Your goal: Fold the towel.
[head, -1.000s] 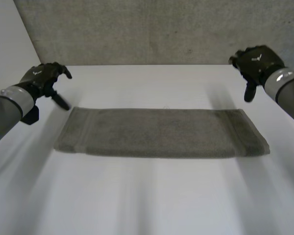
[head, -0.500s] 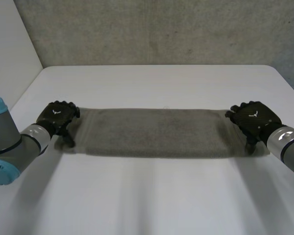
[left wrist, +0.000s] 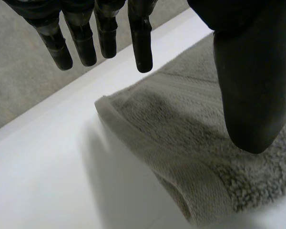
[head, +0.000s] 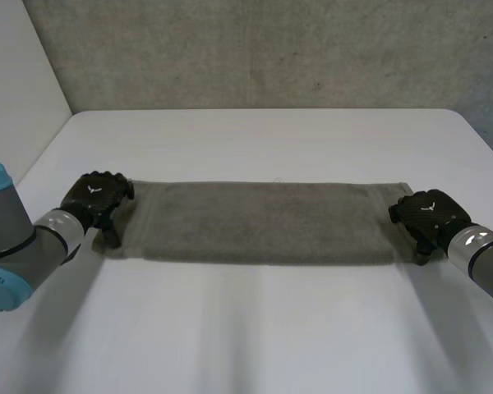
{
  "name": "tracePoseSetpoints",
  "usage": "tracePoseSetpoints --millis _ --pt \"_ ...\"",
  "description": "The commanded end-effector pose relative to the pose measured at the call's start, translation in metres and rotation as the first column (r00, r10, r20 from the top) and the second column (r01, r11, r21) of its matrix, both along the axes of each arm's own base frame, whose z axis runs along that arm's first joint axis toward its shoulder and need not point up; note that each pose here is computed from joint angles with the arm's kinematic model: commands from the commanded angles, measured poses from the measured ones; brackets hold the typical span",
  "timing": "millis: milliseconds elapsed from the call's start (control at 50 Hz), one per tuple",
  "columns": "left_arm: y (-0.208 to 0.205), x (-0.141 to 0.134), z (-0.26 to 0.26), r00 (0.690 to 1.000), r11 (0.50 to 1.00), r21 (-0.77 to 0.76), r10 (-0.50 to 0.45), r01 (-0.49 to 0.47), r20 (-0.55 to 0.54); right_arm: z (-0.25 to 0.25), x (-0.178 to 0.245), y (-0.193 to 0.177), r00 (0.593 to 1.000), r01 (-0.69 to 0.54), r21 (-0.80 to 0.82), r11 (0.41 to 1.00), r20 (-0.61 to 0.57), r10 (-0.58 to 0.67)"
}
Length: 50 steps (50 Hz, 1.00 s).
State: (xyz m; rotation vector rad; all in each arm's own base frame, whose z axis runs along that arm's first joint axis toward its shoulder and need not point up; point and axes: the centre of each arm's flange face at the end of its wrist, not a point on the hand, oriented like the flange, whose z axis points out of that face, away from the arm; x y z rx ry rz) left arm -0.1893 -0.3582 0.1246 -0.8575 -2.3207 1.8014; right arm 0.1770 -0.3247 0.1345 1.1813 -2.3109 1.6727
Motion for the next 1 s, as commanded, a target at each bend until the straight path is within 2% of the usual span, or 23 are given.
tracePoseSetpoints --millis 20,300,420,480,540,580,620,640,680,700,720,740,760,800,820,840,860,880,900,1000 --pt "0.006 0.0 0.017 1.0 1.0 -0.022 0.006 -0.007 -0.029 -0.008 0.0 -0.006 1.0 0.0 0.015 1.0 -0.001 0.0" --pt "0.005 0.002 0.024 0.998 0.999 -0.027 0.02 -0.022 -0.058 -0.008 -0.009 -0.013 0.999 0.025 0.014 1.0 -0.02 -0.025" --pt "0.005 0.004 0.027 0.998 0.999 -0.034 0.025 -0.027 -0.06 0.007 -0.056 -0.029 0.986 0.105 -0.025 0.994 -0.13 -0.107" --pt "0.005 0.005 0.03 0.998 0.999 -0.042 0.028 -0.03 -0.061 0.043 -0.098 -0.05 0.947 0.15 -0.118 0.982 -0.267 -0.177" --pt "0.005 0.005 0.033 0.997 0.998 -0.048 0.029 -0.032 -0.067 0.072 -0.097 -0.061 0.938 0.159 -0.169 0.973 -0.281 -0.202" --pt "0.005 0.005 0.035 0.997 0.998 -0.049 0.03 -0.034 -0.073 0.09 -0.087 -0.064 0.942 0.158 -0.201 0.967 -0.263 -0.209" --pt "0.004 0.005 0.036 0.996 0.998 -0.051 0.031 -0.035 -0.083 0.129 -0.042 -0.057 0.973 0.103 -0.265 0.959 -0.173 -0.153" --pt "0.004 0.005 0.036 0.996 0.998 -0.051 0.031 -0.035 -0.083 0.129 -0.042 -0.057 0.973 0.103 -0.266 0.959 -0.172 -0.152" --pt "0.004 0.005 0.039 0.996 0.998 -0.057 0.031 -0.036 -0.087 0.156 0.017 -0.039 0.997 0.005 -0.309 0.951 -0.076 -0.03" --pt "0.004 0.005 0.039 0.996 0.998 -0.057 0.031 -0.036 -0.087 0.156 0.018 -0.039 0.997 0.005 -0.309 0.951 -0.076 -0.029" --pt "0.005 0.004 0.04 0.996 0.998 -0.059 0.03 -0.035 -0.088 0.161 0.051 -0.025 0.998 -0.063 -0.316 0.947 -0.04 0.053" --pt "0.005 0.004 0.04 0.996 0.998 -0.061 0.029 -0.035 -0.088 0.158 0.085 -0.009 0.991 -0.134 -0.308 0.942 -0.021 0.134" --pt "0.005 0.004 0.04 0.996 0.998 -0.061 0.029 -0.035 -0.088 0.158 0.086 -0.008 0.991 -0.134 -0.308 0.942 -0.021 0.134" --pt "0.006 0.003 0.04 0.996 0.998 -0.059 0.027 -0.032 -0.089 0.135 0.154 0.035 0.957 -0.284 -0.267 0.921 -0.022 0.289" --pt "0.006 0.003 0.04 0.996 0.998 -0.059 0.027 -0.032 -0.089 0.134 0.154 0.035 0.957 -0.285 -0.267 0.921 -0.023 0.289" --pt "0.006 0.002 0.04 0.995 0.998 -0.057 0.026 -0.031 -0.092 0.119 0.184 0.062 0.932 -0.359 -0.242 0.901 -0.037 0.361" --pt "0.006 0.002 0.041 0.995 0.998 -0.056 0.028 -0.033 -0.099 0.119 0.184 0.062 0.931 -0.36 -0.242 0.901 -0.037 0.362" --pt "0.006 0.002 0.041 0.995 0.998 -0.056 0.028 -0.033 -0.099 0.099 0.21 0.089 0.901 -0.431 -0.205 0.879 -0.055 0.43" --pt "0.006 0.002 0.041 0.994 0.998 -0.054 0.028 -0.034 -0.106 0.08 0.221 0.1 0.889 -0.457 -0.17 0.873 -0.066 0.452" --pt "0.005 0.002 0.044 0.992 0.998 -0.054 0.032 -0.039 -0.123 0.049 0.227 0.105 0.883 -0.468 -0.106 0.877 -0.082 0.462"
